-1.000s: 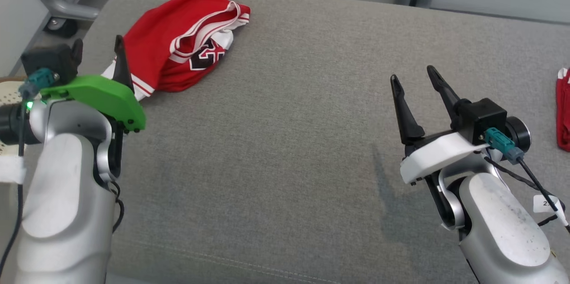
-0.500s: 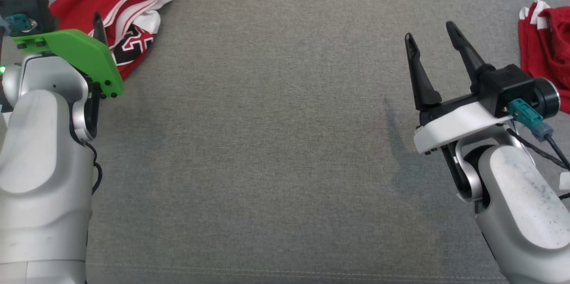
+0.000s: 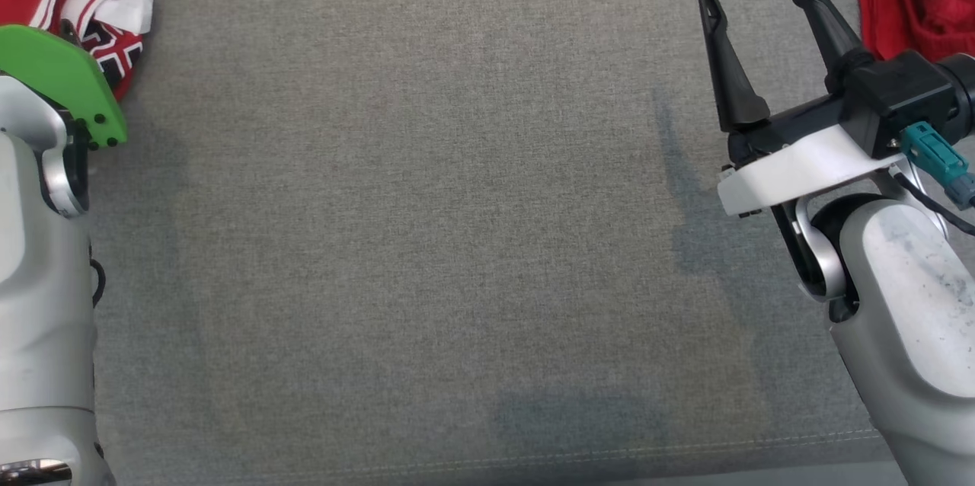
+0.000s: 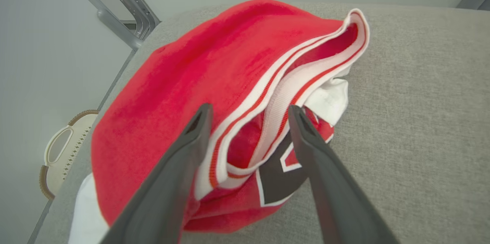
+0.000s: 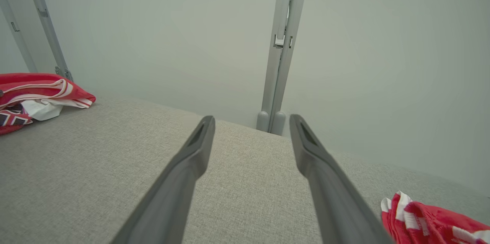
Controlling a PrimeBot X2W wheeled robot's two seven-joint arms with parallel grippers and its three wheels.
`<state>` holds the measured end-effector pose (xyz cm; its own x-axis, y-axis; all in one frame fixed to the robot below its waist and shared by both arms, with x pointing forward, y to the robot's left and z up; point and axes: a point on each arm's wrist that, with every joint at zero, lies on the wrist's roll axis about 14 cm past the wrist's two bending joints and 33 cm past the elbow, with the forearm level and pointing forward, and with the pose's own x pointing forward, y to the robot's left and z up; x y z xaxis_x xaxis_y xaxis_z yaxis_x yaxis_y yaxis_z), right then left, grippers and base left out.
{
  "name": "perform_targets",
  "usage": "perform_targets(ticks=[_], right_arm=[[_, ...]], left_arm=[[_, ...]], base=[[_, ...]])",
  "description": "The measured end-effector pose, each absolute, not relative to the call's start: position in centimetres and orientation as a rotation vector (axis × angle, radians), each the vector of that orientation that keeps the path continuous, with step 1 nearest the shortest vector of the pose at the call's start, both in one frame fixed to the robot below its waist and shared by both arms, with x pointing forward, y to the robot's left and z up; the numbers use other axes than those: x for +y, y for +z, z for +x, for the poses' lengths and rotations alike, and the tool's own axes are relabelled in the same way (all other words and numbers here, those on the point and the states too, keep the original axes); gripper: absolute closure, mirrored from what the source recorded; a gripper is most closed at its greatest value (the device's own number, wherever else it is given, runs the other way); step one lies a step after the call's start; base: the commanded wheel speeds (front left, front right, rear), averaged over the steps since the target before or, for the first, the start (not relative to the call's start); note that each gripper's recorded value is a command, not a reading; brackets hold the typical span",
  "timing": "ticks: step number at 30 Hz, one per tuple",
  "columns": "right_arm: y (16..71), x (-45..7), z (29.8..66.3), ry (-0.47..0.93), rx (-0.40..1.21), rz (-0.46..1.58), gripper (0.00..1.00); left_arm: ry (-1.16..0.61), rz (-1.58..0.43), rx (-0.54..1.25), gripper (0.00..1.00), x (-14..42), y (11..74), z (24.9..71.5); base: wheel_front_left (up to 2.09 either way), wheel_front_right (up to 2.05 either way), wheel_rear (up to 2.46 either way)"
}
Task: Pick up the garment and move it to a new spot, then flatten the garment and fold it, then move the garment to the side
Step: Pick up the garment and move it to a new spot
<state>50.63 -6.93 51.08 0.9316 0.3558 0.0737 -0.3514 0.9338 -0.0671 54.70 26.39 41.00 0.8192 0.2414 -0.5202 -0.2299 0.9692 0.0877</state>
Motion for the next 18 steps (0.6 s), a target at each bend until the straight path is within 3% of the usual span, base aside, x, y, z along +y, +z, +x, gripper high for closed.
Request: perform_targets(ticks=[14, 15, 17, 18], right_arm=[[49.8, -7.3, 51.5, 0.374, -0.063, -0.065, 0.0], [49.7, -7.3, 51.6, 0.373, -0.062, -0.067, 0.0], [49.6, -7.3, 51.6, 0.374, -0.059, -0.067, 0.0], [49.5, -7.3, 51.6, 0.374, -0.059, -0.066, 0.0]], left_arm=[[0.276, 0.09, 0.644, 0.0, 26.9, 37.4, 56.0], [0.275, 0.099, 0.648, 0.45, 26.9, 37.2, 56.1], [0.278, 0.103, 0.657, 0.91, 26.9, 36.9, 56.0], [0.281, 0.103, 0.661, 1.0, 26.9, 36.7, 55.9]], base=[[0.0, 0.0, 0.0], [0.0, 0.0, 0.0], [0.0, 0.0, 0.0], [0.0, 0.0, 0.0]])
